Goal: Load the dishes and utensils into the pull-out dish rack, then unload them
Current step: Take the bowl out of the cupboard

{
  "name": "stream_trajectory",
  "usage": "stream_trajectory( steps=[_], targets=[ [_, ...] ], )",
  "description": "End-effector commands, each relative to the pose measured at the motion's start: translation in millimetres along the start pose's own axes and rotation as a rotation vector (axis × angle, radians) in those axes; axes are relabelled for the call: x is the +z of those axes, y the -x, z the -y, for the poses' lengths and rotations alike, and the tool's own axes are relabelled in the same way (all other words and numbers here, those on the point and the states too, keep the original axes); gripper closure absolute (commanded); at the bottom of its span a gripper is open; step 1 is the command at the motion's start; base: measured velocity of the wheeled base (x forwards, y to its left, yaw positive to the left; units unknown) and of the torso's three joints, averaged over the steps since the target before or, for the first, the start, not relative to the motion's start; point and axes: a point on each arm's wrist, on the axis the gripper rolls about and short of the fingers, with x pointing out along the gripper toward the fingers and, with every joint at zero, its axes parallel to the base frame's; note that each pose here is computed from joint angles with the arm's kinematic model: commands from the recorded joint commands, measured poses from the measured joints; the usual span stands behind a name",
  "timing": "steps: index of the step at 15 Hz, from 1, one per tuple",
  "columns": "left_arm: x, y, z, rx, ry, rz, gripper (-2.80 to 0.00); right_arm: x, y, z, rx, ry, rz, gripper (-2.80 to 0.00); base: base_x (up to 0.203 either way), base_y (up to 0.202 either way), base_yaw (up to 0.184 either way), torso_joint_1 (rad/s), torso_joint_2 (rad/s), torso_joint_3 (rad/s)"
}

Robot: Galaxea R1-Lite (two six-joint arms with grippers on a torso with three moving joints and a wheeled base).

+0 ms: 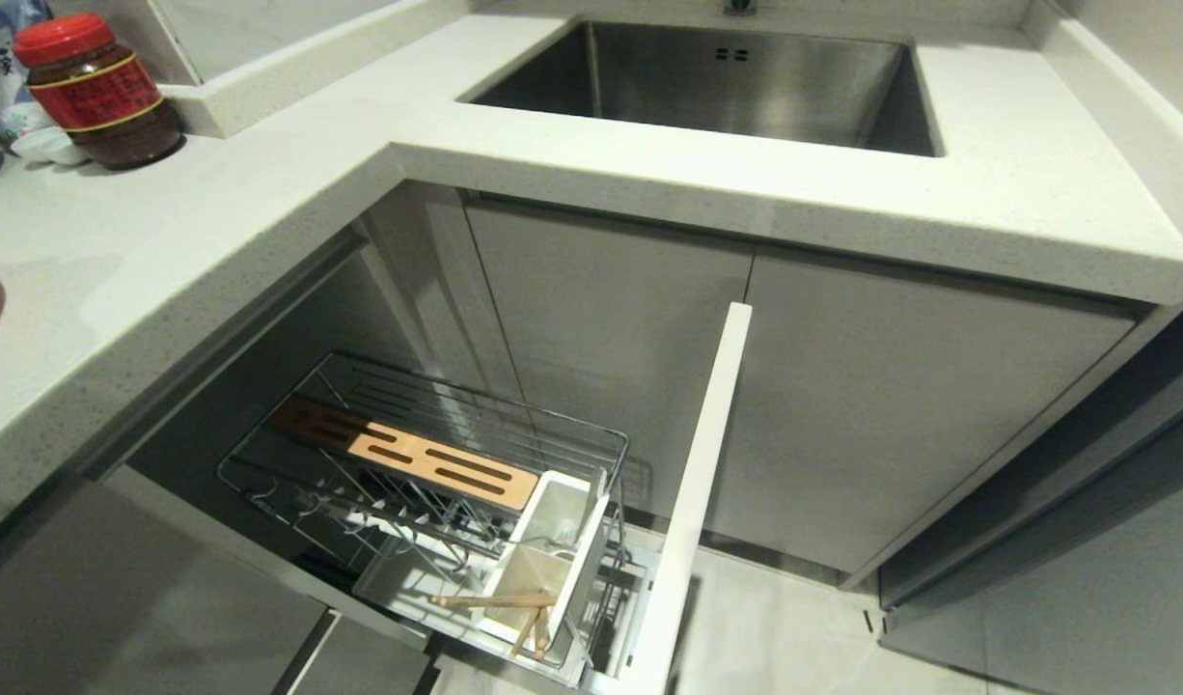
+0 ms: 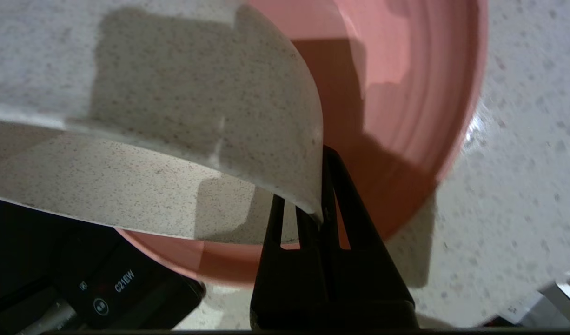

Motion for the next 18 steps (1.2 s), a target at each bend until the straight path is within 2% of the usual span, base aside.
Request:
stream_trajectory(
  steps=[1,4,5,10,14,16,18],
  targets=[
    [4.3,-15.7,2.9,0.002,-0.010,-0.049,0.00,-7.4,-1.6,0.1,0.000,0.000,-0.026,0.00,0.000,0.000,0.000,0.000,0.00,0.000],
    [4.1,-15.9,2.9,0.002,-0.010,-0.051,0.00,-7.3,-1.6,0.1,0.000,0.000,-0.026,0.00,0.000,0.000,0.000,0.000,0.00,0.000],
    [4.7,-14.0,2.5,0.003,-0.006,-0.040,-2.80,-7.3,-1.6,0.1,0.000,0.000,-0.026,0.00,0.000,0.000,0.000,0.000,0.00,0.000],
    [5.5,-6.6,-1.9,0.018,0.028,0.008,-2.80,-7.5,-1.6,0.1,0.000,0.000,-0.027,0.00,0.000,0.000,0.000,0.000,0.00,0.000],
    [6.5,15.8,-11.5,0.063,0.143,0.151,-2.80,-7.3,-1.6,0.2,-0.001,0.000,-0.026,0.00,0.000,0.000,0.000,0.000,0.00,0.000],
    [10.2,34.2,-15.5,0.061,0.222,0.303,-2.80,-7.3,-1.6,0.1,0.000,0.000,-0.026,0.00,0.000,0.000,0.000,0.000,0.00,0.000],
    [13.3,56.8,-19.1,0.030,0.339,0.501,-2.80,-7.3,-1.6,0.1,0.000,0.000,-0.026,0.00,0.000,0.000,0.000,0.000,0.00,0.000]
  ],
)
